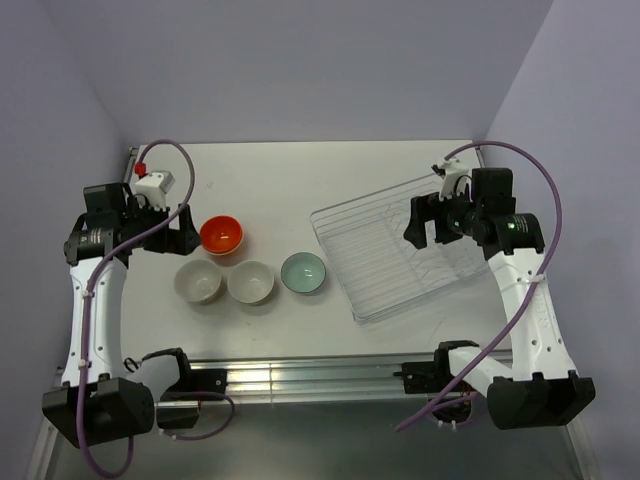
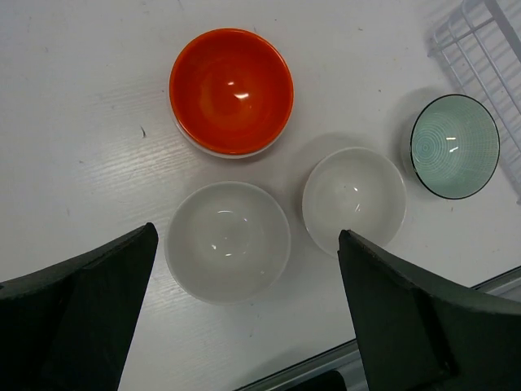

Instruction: Load the bowls into the dish rack

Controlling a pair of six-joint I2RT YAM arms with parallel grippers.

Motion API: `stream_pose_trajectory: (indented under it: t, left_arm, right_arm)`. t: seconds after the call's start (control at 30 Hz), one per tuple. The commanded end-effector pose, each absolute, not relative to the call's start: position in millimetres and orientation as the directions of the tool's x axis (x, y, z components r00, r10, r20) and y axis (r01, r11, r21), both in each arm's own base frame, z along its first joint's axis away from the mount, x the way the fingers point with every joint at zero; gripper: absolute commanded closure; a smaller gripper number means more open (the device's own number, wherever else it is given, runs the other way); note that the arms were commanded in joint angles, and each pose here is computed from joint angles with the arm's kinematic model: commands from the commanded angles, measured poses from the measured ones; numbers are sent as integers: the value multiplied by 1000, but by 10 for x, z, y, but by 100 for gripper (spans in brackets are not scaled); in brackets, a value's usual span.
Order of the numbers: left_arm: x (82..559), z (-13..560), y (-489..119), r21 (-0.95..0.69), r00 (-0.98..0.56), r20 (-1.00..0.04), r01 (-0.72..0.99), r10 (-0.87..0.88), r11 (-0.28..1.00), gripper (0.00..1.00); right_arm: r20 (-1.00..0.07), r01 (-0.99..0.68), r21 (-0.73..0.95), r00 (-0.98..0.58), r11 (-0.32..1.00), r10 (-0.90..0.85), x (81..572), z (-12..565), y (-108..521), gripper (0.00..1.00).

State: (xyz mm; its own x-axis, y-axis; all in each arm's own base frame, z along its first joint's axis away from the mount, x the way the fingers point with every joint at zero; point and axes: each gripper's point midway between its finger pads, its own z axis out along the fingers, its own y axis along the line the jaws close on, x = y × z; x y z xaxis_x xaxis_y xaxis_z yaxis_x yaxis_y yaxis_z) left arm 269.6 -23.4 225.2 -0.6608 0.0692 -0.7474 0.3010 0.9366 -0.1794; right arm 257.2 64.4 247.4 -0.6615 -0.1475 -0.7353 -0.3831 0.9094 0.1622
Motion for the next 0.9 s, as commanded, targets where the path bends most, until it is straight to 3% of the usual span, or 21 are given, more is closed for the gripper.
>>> stream_pose_trajectory:
  t: [0.0,0.37,0.47,0.67,0.87]
  left_arm:
    - [2750,2272,-240,-159,-640,-762,331,97,930,1]
    - [2765,1730,194,-124,-785,-598,289,161,949,1]
    - [2736,1578,266,-118,-819,-545,288,180,950,5]
    - [2992,1681,269,-126,-772,-614,301,164,945,7]
    - [3428,1650,220,-151,-777,-623,227,86,962,33]
  right_arm:
    - [-757,-421,161,-633,893,-162,2613,2591,700,0]
    - [-731,-444,213,-664,871,-160,2659,2480,782,0]
    - [-724,-449,226,-671,864,-159,2658,2444,806,0]
    - [-714,-452,252,-683,855,-151,2672,2376,843,0]
    - [-712,-447,254,-687,858,-147,2687,2359,840,0]
